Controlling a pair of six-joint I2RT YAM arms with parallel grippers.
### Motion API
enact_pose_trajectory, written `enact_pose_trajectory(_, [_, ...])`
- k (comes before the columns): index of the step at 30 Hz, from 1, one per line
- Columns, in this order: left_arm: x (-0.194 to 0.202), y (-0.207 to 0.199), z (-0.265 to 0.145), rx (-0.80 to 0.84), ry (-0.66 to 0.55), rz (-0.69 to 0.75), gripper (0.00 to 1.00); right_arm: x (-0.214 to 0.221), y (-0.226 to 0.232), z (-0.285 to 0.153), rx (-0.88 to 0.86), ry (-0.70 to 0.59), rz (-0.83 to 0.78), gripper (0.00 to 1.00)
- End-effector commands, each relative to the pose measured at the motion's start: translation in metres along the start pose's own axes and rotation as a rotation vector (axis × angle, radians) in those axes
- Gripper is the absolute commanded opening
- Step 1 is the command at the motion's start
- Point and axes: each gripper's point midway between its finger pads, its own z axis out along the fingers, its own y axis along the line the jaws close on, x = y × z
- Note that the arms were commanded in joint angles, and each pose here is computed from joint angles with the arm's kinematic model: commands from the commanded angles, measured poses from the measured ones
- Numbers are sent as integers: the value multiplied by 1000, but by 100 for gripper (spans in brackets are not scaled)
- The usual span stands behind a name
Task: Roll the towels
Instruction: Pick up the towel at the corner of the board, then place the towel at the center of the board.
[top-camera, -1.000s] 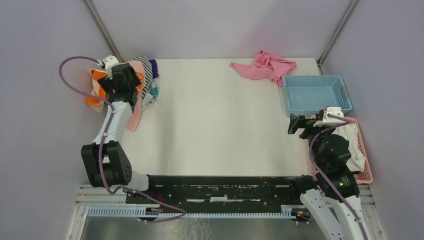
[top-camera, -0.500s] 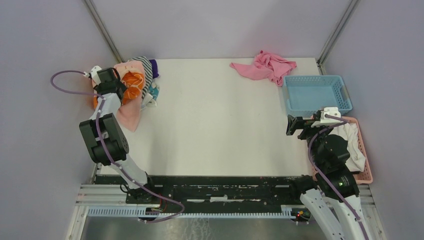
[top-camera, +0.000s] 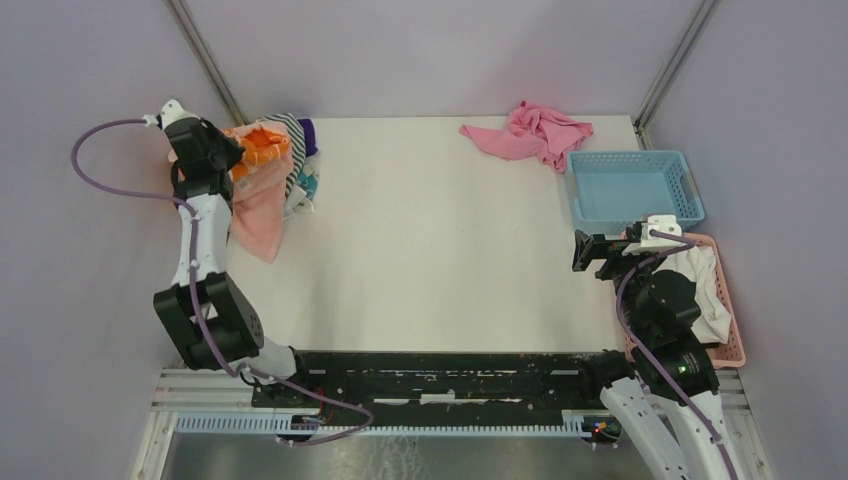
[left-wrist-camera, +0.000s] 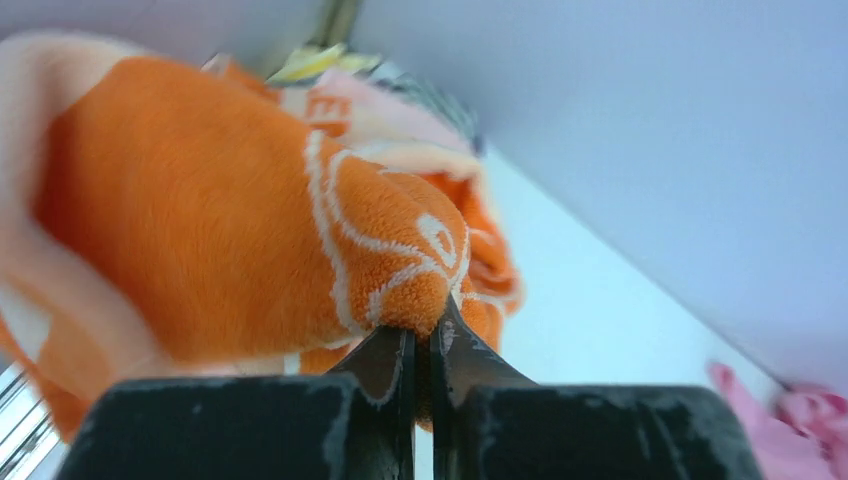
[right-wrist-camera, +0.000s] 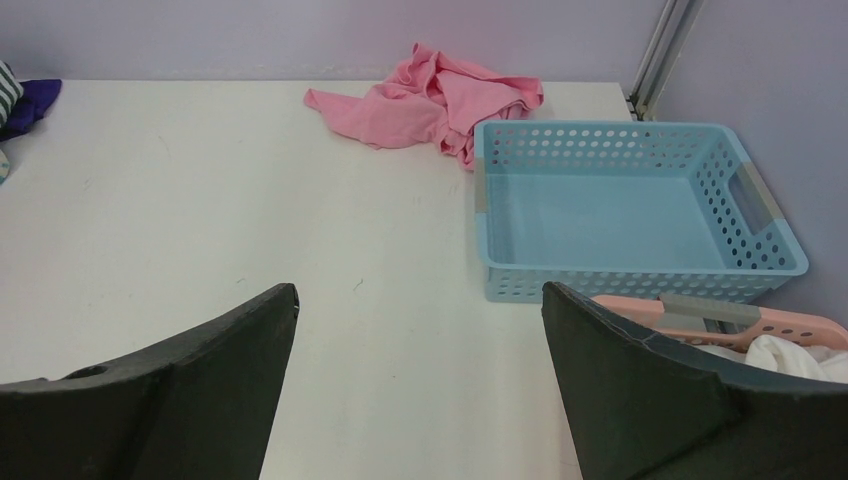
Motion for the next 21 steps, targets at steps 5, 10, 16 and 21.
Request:
enact_pose_trajectory(5, [-88, -166, -129, 510, -217, 57, 3, -12, 6, 0, -35, -43, 2, 100])
enact_pose_trajectory(10, [-79, -255, -198, 765, -193, 141, 3, -12, 9, 1, -48, -41, 1, 100])
enact_pose_trajectory(16, [-43, -291, -246, 938, -105, 203, 3, -10, 15, 2, -78, -23, -3, 100])
enact_pose_trajectory(21, [11, -264, -226, 862, 5, 251, 28, -7, 30, 8, -150, 16, -3, 100])
